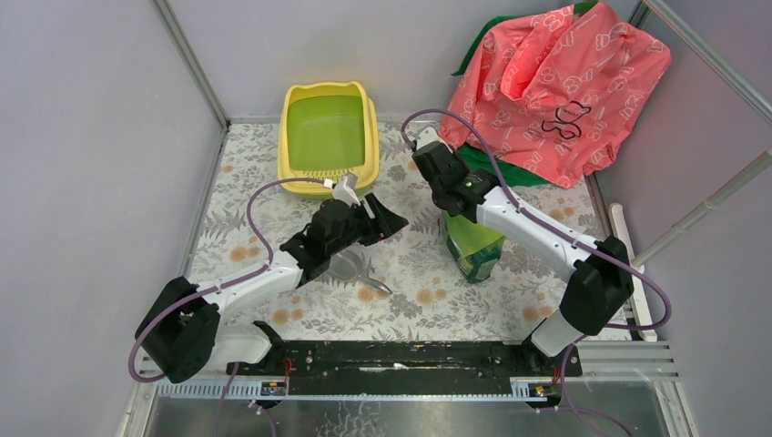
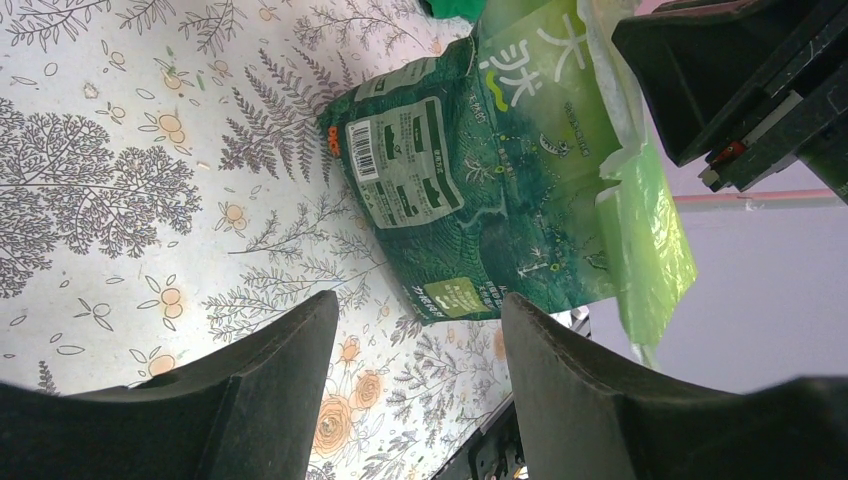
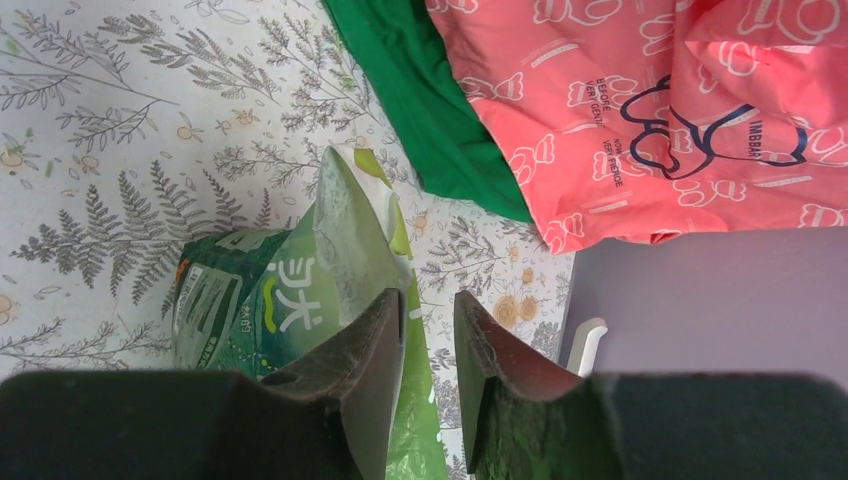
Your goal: Fill the litter box with clean litter
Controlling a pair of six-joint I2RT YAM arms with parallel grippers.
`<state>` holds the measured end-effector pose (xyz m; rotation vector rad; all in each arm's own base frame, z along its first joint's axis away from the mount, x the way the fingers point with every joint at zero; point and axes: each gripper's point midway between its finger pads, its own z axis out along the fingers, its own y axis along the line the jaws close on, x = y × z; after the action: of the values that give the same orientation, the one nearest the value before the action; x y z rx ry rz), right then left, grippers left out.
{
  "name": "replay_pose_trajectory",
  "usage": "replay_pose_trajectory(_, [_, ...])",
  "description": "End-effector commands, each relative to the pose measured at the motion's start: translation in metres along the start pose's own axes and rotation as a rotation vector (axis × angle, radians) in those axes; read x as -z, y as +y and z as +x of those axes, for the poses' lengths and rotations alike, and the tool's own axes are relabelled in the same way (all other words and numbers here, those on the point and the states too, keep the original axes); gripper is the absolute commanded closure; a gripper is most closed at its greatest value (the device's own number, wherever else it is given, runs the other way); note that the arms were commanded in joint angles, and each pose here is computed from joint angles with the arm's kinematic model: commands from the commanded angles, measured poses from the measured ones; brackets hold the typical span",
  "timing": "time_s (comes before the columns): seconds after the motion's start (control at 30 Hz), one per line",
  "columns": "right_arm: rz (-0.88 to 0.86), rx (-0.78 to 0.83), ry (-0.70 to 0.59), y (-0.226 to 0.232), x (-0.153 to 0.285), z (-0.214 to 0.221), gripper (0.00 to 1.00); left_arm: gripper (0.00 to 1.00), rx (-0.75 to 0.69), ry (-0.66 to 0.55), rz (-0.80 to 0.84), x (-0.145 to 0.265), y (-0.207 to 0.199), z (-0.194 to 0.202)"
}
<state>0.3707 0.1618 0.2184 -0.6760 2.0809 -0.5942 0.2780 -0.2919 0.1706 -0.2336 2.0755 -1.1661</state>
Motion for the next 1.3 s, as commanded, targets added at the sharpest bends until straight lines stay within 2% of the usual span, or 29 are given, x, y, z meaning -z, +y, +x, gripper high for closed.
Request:
replay_pose_trajectory(0.0, [0.095,-0.032,-0.035,-0.020,0.005,-0.009,0.67,0.31,-0.002,-0.017,0.023,0.002,-0.003,-0.004])
replay_pose_trajectory(0.5, [0.041,-0.016,0.029,-0.001,-0.006,-0.003,0.72,0.31,-0.005,-0.027,0.023,0.010,-0.001,-0.008])
replay_pose_trajectory(0.83, [0.013,-0.103,-0.015,-0.014,0.010,-0.015,0.90,0.31,-0.002,-0.024,0.018,0.013,0.000,-0.009])
replay_pose_trajectory(0.93, [-0.051,-0.150,-0.054,-0.015,0.023,-0.024,1.00,0.31,0.001,-0.022,0.021,0.013,-0.002,-0.009])
replay_pose_trajectory(1.1, [-0.256,-0.227,-0.101,0.004,0.046,-0.039,1.00,0.31,0.016,-0.019,0.072,0.010,-0.018,-0.014])
replay_pose_trajectory(1.27, [-0.441,-0.281,-0.084,0.030,0.063,-0.042,1.00,0.31,0.033,-0.038,0.154,0.009,-0.046,-0.025])
